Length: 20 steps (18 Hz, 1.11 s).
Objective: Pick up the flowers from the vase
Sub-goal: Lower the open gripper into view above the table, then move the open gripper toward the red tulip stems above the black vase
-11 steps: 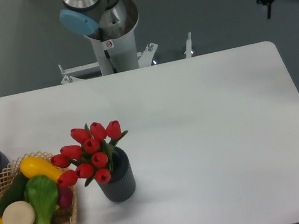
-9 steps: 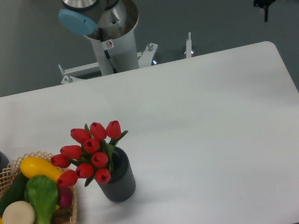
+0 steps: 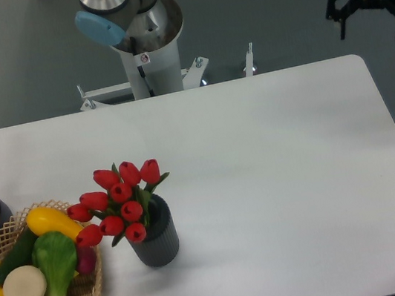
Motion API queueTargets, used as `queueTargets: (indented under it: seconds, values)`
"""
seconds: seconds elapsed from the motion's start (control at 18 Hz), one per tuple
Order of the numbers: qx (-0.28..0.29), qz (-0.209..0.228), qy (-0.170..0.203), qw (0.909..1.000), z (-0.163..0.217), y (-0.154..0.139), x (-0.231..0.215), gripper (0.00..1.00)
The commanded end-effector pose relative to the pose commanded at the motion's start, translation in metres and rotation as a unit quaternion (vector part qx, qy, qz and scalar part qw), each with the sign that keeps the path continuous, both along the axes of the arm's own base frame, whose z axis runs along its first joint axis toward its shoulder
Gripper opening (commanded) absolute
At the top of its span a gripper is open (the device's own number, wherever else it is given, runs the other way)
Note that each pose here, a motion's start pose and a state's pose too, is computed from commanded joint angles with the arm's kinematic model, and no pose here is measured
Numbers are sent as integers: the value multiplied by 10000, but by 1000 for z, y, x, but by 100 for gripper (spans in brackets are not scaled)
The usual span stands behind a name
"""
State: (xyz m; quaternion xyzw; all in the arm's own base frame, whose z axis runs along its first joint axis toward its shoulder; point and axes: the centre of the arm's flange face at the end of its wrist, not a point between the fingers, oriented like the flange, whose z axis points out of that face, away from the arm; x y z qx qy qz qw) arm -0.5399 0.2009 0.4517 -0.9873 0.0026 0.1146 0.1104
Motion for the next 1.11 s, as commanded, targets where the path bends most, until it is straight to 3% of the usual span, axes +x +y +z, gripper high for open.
queueTargets:
  seconds: [0.28, 0.5, 0.72, 0.94, 1.11]
  values:
    - [71, 44, 26, 10000, -15, 2, 3, 100]
    - [464, 47, -82, 9989, -20, 11, 9, 100]
    - [945, 467, -401, 9936, -27, 31, 13, 100]
    - [1087, 138, -240, 9937, -35, 61, 27, 100]
    - [1599, -173, -209, 9868, -51, 83, 43, 100]
